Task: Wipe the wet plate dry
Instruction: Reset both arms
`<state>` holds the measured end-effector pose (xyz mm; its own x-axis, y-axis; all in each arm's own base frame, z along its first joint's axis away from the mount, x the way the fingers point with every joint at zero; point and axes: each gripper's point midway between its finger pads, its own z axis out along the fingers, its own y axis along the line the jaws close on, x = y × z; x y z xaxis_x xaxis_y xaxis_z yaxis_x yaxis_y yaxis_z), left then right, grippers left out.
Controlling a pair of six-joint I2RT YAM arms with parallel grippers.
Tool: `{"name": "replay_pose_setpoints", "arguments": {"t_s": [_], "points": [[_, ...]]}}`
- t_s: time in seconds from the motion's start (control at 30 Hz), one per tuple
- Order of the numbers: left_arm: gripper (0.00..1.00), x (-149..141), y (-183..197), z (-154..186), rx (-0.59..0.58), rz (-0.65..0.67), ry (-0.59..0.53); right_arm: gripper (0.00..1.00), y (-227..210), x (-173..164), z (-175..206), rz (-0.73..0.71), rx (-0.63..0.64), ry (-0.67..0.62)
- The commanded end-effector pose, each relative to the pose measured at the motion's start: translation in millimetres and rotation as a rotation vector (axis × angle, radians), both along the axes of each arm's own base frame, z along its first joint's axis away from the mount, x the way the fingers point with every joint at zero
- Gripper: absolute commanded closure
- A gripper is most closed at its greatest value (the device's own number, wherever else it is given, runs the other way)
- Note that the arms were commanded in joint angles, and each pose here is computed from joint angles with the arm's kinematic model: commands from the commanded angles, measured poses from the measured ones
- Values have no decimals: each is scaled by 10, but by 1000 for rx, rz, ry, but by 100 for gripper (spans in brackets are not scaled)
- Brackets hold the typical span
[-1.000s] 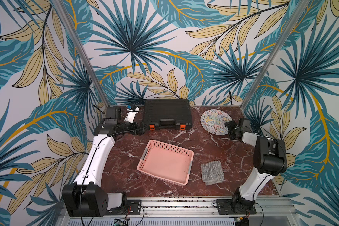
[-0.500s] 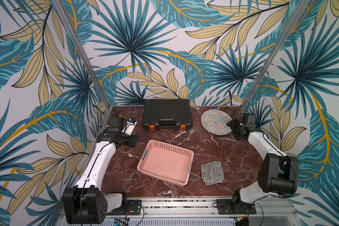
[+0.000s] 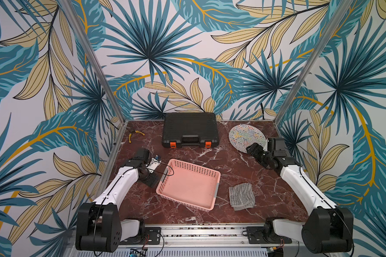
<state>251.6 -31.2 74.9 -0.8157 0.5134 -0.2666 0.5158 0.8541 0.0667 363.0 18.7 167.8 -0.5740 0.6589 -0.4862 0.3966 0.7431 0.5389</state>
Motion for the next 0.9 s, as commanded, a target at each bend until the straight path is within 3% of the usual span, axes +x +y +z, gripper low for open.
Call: {"name": "replay_pose_setpoints", "arguments": {"t_s": [0.0, 0.27, 0.43, 0.53, 0.7, 0.87], "points": [[12, -170, -252, 33, -53, -121, 9, 13, 12, -97, -42, 19, -12, 14], [1, -281, -706, 220, -199, -279, 40, 13, -62, -52, 62, 16, -71, -2], [0, 8, -642, 343, -153, -263, -73, 12, -96, -33, 156, 38, -129, -67], [0, 276, -559, 526, -162, -208, -183, 10, -111, -55, 240, 55, -169, -145], [0, 883, -355, 871, -224, 1, -466, 9, -225, -37, 320, 22, -245, -213], [0, 1145, -346, 951, -306, 86, -690, 1, -349, -60, 313, -18, -319, -244]]}}
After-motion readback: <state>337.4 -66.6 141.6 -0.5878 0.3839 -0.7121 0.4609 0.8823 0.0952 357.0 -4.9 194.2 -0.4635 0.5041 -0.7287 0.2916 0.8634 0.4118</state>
